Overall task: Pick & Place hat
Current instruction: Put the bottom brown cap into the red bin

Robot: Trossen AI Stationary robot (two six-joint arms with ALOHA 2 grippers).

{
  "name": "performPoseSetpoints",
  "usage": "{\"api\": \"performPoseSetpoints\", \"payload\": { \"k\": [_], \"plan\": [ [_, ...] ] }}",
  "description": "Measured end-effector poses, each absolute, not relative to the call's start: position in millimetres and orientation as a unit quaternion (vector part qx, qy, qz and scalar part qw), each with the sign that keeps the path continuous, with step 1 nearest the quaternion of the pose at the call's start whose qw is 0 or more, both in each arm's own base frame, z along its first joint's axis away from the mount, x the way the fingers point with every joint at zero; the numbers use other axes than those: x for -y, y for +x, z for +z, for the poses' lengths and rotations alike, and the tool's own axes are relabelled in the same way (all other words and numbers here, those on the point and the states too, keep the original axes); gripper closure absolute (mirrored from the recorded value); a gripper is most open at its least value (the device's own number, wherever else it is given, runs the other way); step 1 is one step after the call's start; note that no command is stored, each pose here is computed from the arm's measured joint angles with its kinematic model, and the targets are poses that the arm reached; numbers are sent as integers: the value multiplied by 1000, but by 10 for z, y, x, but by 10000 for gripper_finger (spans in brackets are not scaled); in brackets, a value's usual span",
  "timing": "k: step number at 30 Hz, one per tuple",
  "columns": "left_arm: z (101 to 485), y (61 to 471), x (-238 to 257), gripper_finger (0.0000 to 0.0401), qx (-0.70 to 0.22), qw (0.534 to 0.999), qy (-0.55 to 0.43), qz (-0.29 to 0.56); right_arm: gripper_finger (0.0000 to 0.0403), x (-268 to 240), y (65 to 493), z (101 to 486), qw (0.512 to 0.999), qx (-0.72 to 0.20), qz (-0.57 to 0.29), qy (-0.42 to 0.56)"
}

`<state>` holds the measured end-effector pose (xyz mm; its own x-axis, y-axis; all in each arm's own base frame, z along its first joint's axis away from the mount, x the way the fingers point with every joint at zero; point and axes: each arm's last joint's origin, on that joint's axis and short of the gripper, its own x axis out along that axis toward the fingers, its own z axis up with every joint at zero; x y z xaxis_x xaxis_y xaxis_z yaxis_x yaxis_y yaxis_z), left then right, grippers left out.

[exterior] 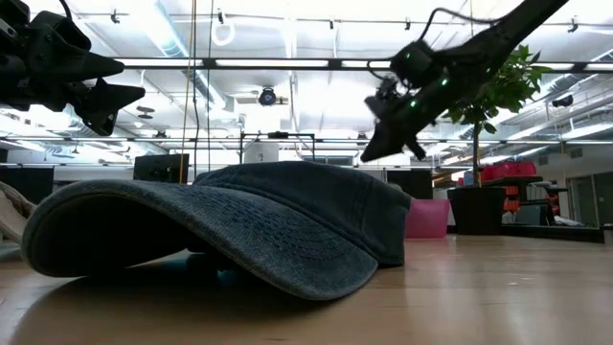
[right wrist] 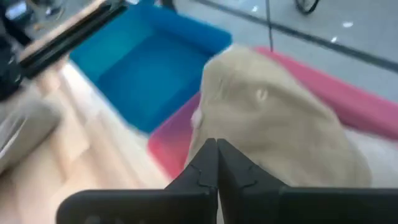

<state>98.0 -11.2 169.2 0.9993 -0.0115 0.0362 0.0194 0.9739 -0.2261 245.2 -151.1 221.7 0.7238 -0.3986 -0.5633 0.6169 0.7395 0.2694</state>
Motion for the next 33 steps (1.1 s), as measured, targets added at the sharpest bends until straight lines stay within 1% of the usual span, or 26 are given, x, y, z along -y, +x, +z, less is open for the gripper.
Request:
{"api": "performPoseSetpoints", "payload": {
  "k": [3,6,9,11,20,23,27,29,33],
  "plan": [
    [1693,979,111,181,17,993,-114,-8,403,1419,2326,2215,884,-297,-268,242],
    [1693,980,112,181,17,993,-114,-8,403,1352,2237,2143,866,-360,-231,259],
    [1693,980,112,181,17,993,-114,-8,403,1311,2213,2071,856,-397,-186,274],
    [1694,979,112,181,18,993,-114,-8,403,1296,2219,2037,853,-409,-175,274],
    [1693,980,112,181,17,993,-114,-8,403,1392,2352,1870,846,-404,-219,268],
    [1692,980,112,181,17,993,-114,-8,403,1437,2427,1849,853,-374,-230,282],
    [1693,980,112,181,17,993,-114,-8,403,1496,2504,1930,870,-308,-243,297],
    [1693,980,112,181,17,993,-114,-8,403,1523,2503,1942,866,-294,-266,303],
    [1694,980,112,181,17,993,-114,-8,403,1546,2450,1886,845,-315,-295,315]
  ]
}}
